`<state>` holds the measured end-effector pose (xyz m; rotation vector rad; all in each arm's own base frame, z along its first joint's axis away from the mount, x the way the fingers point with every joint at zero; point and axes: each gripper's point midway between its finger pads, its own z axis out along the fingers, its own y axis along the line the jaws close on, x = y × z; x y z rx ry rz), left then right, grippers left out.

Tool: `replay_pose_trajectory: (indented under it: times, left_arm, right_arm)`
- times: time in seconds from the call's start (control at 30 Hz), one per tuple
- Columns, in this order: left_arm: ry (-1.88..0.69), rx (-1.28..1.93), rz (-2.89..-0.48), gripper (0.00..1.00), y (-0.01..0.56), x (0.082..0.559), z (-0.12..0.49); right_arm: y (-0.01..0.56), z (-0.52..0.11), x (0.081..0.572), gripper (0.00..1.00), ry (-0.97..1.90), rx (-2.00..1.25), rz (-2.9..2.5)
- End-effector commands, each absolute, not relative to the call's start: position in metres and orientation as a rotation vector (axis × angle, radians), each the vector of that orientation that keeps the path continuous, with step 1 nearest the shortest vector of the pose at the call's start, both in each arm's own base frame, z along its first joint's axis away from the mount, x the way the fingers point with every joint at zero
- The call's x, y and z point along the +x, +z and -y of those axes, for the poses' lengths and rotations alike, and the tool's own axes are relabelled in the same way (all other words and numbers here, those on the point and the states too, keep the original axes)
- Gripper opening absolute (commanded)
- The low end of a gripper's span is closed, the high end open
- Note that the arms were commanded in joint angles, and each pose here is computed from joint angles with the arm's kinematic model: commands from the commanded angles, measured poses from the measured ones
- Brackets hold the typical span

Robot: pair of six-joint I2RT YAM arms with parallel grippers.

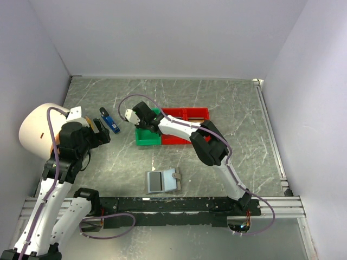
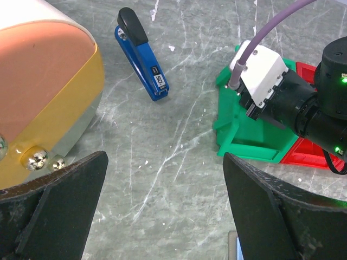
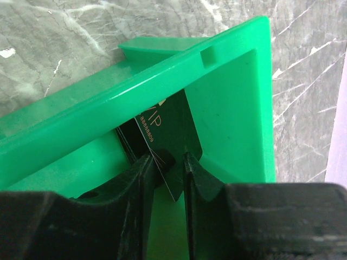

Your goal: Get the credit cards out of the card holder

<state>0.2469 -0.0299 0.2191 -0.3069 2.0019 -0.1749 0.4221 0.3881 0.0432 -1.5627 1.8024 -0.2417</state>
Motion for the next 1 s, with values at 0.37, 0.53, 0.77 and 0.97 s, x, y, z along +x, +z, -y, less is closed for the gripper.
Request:
replay_pose_trajectory:
  times: [0.37,0.53,0.77,0.97]
  left_arm:
    - [-0.194,-0.287,-1.989,1.0,0.224,0.249,0.033]
    - [-0.197,-0.285,-1.991,0.99,0.224,0.249,0.033]
    - [-0.198,-0.286,-1.99,1.0,0.225,0.249,0.033]
    - [-0.198,-0.284,-1.991,1.0,0.224,0.249,0.033]
  right_arm:
    - [0.046,-0.389,0.429,0.31,-0.243,-1.521,-1.849]
    - [0.045,-0.387,0.43,0.35,-0.254,-1.52,-1.861]
    - [0.051,-0.389,0.429,0.36,-0.226,-1.506,-1.859]
    - [0.06,-0.392,0.428,0.41,-0.195,-1.482,-1.853]
